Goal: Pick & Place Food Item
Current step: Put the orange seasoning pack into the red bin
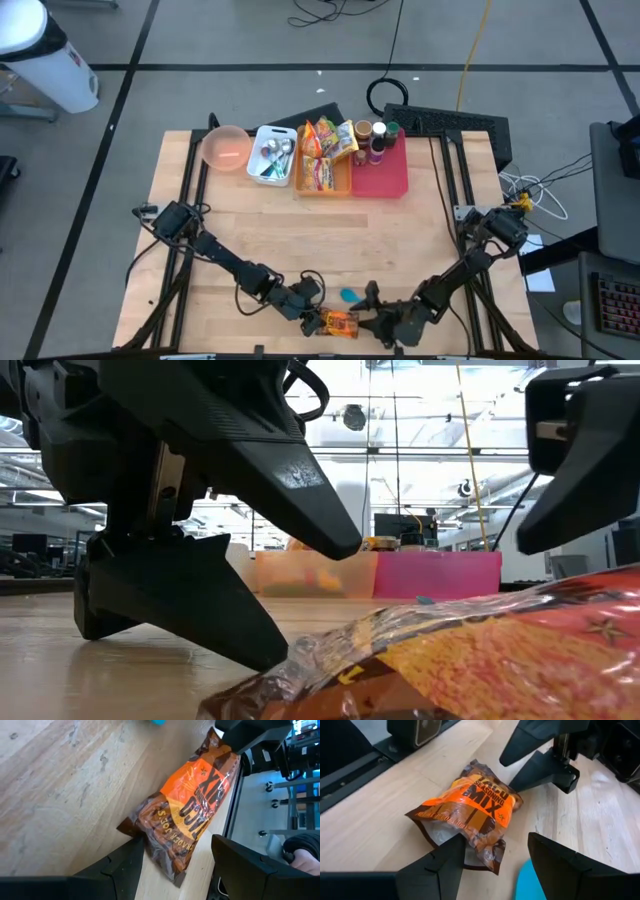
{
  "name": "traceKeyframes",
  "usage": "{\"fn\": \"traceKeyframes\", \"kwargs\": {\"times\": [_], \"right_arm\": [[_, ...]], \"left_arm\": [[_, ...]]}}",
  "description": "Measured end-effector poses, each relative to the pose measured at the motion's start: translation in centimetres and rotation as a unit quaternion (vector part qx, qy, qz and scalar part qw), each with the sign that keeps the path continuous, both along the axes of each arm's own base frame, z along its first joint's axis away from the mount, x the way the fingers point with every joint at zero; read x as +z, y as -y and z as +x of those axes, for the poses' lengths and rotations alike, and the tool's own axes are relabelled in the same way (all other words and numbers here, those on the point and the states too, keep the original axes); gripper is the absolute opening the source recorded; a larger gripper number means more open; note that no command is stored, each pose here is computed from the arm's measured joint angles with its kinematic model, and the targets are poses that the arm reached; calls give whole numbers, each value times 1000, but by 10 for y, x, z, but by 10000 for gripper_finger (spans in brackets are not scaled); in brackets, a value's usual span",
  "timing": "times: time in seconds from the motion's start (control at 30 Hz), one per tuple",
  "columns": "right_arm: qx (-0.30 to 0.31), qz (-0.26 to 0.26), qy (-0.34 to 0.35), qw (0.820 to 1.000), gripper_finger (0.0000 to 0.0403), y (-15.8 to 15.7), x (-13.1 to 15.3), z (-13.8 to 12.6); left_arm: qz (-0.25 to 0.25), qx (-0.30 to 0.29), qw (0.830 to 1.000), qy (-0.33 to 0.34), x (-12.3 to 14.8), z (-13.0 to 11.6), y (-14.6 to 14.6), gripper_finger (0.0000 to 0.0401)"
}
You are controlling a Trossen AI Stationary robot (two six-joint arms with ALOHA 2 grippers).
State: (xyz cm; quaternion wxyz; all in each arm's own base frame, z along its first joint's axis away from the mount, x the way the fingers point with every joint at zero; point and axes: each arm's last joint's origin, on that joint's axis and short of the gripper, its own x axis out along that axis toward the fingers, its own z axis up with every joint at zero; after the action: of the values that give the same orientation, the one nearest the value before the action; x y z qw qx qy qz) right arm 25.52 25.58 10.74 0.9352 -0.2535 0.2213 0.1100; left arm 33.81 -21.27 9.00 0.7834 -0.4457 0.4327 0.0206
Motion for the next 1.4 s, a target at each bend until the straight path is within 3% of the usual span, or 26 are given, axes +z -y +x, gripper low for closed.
{"fn": "traceKeyframes", "kwargs": {"times": [0.97,1.4], "right_arm": [[-40,23,-48,998,210,-1,-10,-14],[-26,21,-27,999,210,-4,-6,-11]], "left_arm": [[-8,-32,999,-40,-1,-4,-2,240],[27,-52,996,-59,11,-12,-6,116]]}}
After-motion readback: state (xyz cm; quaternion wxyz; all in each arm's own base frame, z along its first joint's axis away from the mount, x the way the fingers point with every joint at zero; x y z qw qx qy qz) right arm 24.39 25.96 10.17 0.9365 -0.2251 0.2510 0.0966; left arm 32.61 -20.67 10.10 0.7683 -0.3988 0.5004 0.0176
